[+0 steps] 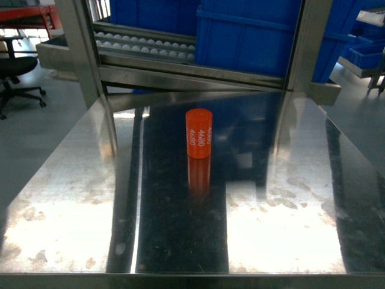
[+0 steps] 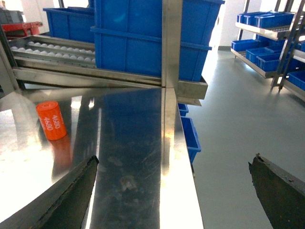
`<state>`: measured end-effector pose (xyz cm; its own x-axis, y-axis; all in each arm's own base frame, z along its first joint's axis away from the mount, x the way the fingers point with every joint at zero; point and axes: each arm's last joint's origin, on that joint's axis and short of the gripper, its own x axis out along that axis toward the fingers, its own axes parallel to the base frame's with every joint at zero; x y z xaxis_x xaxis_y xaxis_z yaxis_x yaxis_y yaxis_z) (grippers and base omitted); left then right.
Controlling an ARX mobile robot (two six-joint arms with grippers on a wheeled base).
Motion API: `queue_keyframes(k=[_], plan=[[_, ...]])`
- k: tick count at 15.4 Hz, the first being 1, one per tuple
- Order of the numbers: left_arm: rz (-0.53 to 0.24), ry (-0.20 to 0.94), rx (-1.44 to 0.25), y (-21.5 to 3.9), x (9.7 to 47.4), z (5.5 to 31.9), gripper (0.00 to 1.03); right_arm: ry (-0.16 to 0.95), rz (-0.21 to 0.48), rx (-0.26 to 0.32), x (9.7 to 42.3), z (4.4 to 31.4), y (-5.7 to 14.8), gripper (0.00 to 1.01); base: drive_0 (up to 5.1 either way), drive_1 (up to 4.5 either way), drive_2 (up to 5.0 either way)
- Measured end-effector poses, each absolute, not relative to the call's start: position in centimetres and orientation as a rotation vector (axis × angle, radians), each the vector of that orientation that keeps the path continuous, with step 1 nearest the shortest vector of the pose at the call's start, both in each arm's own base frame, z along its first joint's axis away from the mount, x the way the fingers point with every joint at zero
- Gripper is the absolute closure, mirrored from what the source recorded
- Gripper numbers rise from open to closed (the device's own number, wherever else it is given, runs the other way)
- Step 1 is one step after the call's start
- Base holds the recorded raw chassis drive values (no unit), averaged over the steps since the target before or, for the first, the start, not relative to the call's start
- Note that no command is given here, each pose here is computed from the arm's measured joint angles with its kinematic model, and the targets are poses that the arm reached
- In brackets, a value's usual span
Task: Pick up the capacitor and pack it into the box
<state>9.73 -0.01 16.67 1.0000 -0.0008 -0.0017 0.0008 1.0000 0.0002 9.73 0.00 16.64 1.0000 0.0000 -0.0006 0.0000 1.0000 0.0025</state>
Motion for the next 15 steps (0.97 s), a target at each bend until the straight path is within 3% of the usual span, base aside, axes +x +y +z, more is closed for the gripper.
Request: queue_keyframes(k=[13, 14, 15], plan=[[-0.001, -0.003, 0.0, 0.0, 9.7, 16.7, 0.05, -0.002, 0.0, 0.002, 9.7, 16.7, 0.0, 0.03, 0.0, 0.0, 0.0], [-0.025, 0.024, 0.007, 0.0, 9.8, 16.6, 0.05, -0.002, 0.0, 0.002, 9.7, 16.7, 0.0, 0.03, 0.0, 0.0, 0.0], [-0.105, 0.049, 0.006, -0.4, 10.8, 16.7, 0.05, -0.002, 0.0, 0.002, 9.7, 16.7, 0.0, 0.03, 0.0, 0.0, 0.0]])
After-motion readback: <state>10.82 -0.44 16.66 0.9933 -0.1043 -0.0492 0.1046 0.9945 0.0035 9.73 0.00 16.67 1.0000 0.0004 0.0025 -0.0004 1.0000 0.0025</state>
